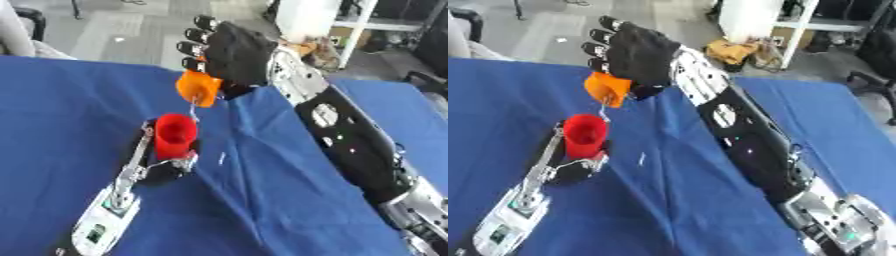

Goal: Pour the contents of one cup into another cup.

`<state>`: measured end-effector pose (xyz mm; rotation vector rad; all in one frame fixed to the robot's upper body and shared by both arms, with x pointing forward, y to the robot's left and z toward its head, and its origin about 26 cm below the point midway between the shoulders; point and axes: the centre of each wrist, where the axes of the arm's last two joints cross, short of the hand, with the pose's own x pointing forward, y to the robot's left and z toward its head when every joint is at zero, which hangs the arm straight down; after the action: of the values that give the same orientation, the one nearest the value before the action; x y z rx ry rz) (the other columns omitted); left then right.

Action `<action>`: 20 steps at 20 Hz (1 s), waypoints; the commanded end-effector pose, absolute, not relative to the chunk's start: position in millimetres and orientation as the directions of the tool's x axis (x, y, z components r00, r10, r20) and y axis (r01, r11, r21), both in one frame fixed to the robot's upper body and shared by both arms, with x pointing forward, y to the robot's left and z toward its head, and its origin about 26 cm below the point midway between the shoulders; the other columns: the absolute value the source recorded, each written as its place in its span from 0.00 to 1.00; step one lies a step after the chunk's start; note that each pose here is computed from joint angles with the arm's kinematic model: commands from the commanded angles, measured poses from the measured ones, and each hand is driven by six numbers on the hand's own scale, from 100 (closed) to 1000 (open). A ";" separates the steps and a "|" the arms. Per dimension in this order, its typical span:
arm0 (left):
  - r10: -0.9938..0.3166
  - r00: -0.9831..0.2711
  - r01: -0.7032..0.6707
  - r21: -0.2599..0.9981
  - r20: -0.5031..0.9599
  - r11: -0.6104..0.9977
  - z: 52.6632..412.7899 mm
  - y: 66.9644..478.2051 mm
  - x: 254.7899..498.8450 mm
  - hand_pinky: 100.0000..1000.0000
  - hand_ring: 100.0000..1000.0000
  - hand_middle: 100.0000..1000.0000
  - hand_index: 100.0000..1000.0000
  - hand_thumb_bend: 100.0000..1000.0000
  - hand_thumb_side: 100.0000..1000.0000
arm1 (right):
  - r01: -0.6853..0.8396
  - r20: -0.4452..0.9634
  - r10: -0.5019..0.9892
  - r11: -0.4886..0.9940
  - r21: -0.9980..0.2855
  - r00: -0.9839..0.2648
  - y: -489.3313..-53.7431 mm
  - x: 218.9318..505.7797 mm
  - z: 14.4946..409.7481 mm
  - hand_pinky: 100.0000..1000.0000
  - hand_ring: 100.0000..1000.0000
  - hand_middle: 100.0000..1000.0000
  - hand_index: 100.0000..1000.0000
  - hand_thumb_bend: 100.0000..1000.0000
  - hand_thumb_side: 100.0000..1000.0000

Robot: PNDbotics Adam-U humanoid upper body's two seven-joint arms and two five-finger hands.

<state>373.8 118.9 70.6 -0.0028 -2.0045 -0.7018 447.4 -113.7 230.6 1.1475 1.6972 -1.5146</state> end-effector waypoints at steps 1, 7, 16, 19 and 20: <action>-0.272 -0.542 0.269 0.471 0.795 0.840 78.3 119.5 376.2 0.55 0.31 0.37 0.61 0.00 0.22 | 0.891 -0.876 0.168 0.035 -0.452 -0.451 -119.4 449.0 245.6 0.42 0.46 0.44 0.42 0.00 0.42; -0.272 -0.543 0.268 0.471 0.795 0.840 78.5 119.2 376.0 0.55 0.31 0.37 0.61 0.00 0.22 | 0.891 -0.876 0.168 0.038 -0.452 -0.452 -118.6 449.3 245.2 0.42 0.46 0.44 0.42 0.00 0.42; -0.273 -0.541 0.257 0.465 0.796 0.847 78.8 121.6 376.2 0.55 0.31 0.37 0.61 0.00 0.22 | 0.874 -0.848 0.221 0.054 -0.483 -0.482 -124.9 452.4 241.0 0.42 0.43 0.41 0.41 0.00 0.48; -0.276 -0.539 0.247 0.463 0.796 0.851 78.4 124.0 376.5 0.55 0.31 0.37 0.61 0.00 0.22 | 0.848 -0.802 0.291 0.070 -0.525 -0.521 -134.3 456.9 235.2 0.43 0.41 0.38 0.40 0.00 0.54; -0.278 -0.538 0.243 0.462 0.796 0.853 78.1 124.9 376.7 0.55 0.31 0.37 0.61 0.00 0.22 | 0.837 -0.783 0.315 0.077 -0.542 -0.536 -137.7 458.4 233.5 0.43 0.41 0.37 0.40 0.00 0.55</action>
<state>373.8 122.4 69.0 0.0139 -2.0047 -0.6711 455.9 -130.2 222.2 1.1740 1.8496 -1.5149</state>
